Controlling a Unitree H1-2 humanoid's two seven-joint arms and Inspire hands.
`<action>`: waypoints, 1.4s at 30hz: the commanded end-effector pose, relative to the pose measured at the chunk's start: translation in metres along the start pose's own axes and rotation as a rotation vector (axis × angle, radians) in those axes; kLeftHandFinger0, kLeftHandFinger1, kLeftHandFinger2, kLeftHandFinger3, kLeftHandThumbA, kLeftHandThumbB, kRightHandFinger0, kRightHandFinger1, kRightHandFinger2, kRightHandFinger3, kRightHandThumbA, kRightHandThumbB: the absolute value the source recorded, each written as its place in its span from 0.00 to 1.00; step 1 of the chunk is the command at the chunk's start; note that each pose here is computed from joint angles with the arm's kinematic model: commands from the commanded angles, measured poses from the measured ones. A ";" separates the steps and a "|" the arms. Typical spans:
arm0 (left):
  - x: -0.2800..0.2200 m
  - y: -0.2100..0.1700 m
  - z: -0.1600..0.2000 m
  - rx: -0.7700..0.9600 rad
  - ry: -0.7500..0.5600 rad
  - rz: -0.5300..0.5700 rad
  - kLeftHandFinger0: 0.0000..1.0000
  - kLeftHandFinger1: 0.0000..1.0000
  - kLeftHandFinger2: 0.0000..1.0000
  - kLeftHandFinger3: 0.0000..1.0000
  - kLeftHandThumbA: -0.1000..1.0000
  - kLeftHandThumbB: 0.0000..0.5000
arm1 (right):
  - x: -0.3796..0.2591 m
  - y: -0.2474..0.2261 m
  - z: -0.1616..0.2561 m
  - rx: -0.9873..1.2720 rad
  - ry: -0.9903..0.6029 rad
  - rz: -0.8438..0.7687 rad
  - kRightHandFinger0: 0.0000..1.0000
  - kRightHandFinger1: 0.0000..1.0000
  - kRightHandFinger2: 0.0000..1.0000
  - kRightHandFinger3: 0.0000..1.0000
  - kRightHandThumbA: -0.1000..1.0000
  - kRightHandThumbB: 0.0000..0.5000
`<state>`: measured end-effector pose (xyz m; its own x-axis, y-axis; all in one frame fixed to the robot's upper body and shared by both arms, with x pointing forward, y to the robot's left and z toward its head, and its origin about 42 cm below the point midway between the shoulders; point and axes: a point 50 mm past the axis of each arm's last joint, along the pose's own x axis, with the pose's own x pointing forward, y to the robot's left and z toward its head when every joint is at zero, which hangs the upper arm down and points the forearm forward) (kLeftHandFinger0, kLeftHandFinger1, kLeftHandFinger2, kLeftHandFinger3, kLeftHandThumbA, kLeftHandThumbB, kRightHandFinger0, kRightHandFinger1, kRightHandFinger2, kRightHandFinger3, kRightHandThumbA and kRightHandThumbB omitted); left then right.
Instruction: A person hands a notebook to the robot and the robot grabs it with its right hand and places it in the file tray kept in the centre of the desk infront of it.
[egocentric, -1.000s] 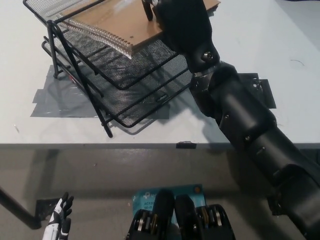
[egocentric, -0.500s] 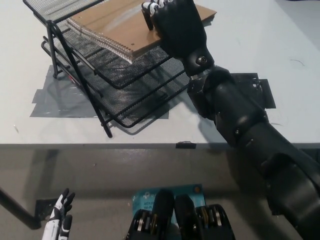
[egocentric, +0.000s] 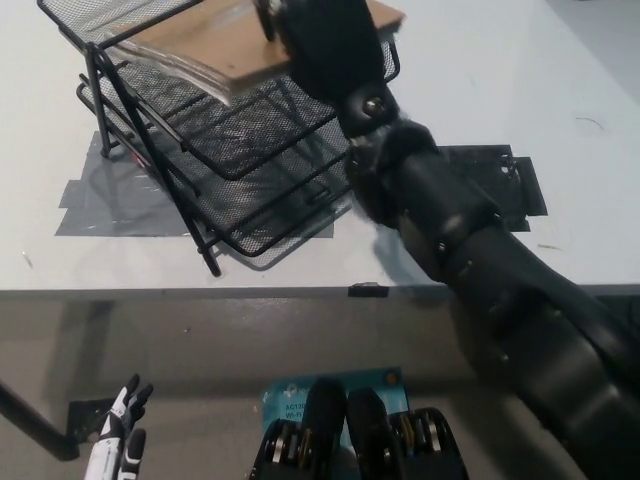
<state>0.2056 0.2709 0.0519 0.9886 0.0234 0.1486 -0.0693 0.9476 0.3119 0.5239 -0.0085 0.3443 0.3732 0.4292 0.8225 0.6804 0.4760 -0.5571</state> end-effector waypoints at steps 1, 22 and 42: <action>-0.004 0.001 0.009 0.012 -0.057 -0.003 1.00 0.98 0.94 1.00 1.00 0.60 | 0.068 -0.030 0.022 0.018 -0.039 -0.200 0.00 0.00 0.08 0.27 0.96 0.00; 0.007 0.003 0.014 0.038 -0.088 -0.006 0.97 0.91 0.85 1.00 1.00 0.64 | 0.021 -0.017 -0.015 0.132 0.110 0.633 1.00 1.00 1.00 1.00 0.83 0.72; 0.026 0.007 0.016 0.020 -0.117 -0.006 0.91 0.83 0.79 0.92 1.00 0.53 | 0.111 -0.307 -0.067 0.332 0.000 1.154 1.00 1.00 1.00 1.00 0.51 1.00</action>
<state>0.2107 0.2703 0.0493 0.9901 0.0203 0.1387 -0.0645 0.9447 0.3215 0.5330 -0.0782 0.3062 0.7083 0.4735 0.5236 0.4493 0.2697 -0.8517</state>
